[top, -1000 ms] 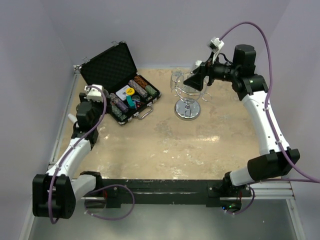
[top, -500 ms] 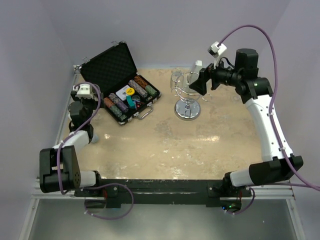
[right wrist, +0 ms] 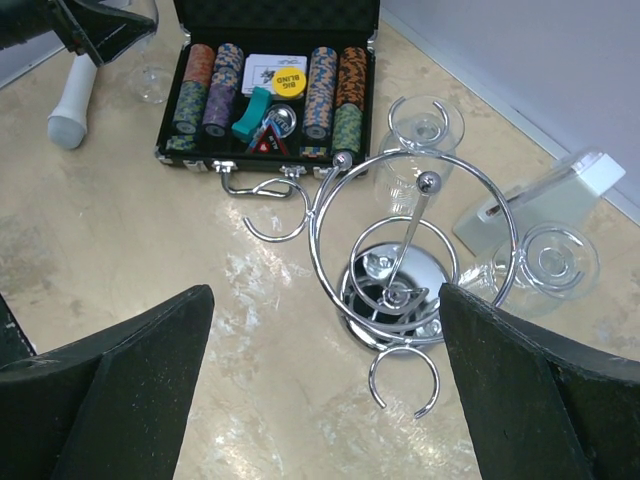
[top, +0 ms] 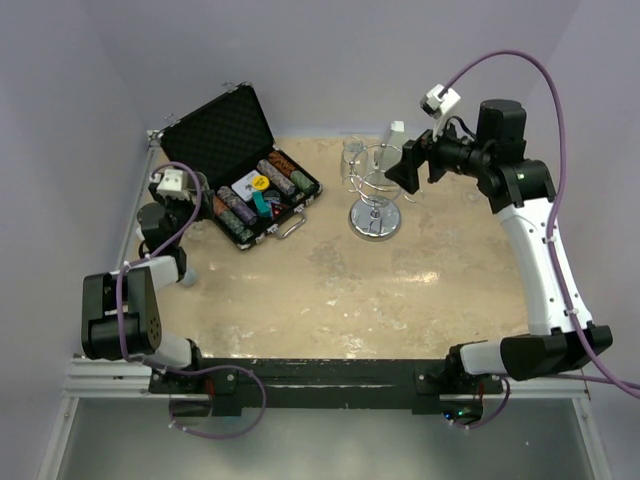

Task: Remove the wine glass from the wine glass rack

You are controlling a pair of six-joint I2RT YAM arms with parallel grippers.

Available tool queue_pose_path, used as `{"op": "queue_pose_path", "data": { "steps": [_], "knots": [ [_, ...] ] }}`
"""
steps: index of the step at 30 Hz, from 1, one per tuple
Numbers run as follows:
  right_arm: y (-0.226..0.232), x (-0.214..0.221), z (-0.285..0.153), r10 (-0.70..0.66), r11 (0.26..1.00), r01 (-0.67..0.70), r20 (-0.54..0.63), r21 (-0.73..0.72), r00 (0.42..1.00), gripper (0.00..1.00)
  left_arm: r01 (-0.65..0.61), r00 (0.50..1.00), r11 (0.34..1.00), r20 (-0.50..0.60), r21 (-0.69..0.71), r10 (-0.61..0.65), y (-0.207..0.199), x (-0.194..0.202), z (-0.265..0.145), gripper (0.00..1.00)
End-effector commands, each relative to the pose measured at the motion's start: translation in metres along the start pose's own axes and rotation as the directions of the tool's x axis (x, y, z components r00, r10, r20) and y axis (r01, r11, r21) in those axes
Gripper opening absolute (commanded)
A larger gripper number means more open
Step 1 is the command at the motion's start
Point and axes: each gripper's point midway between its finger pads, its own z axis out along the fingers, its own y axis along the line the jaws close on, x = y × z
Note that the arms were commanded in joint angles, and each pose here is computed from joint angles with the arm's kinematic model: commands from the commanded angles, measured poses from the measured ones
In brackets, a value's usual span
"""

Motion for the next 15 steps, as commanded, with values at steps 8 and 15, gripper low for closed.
{"op": "queue_pose_path", "data": {
  "steps": [8, 15],
  "knots": [
    [0.003, 0.001, -0.006, -0.023, 1.000, 0.023, 0.012, 0.007, 1.000, 0.99, -0.069, 0.991, 0.997, 0.112, -0.043, 0.074, 0.017, -0.041, 0.005, 0.31],
    [0.003, 0.004, 0.000, -0.013, 1.000, 0.013, 0.010, -0.016, 1.000, 0.99, -0.090, 0.992, 0.994, 0.087, -0.067, 0.096, 0.024, -0.040, 0.000, 0.51]
  ]
}}
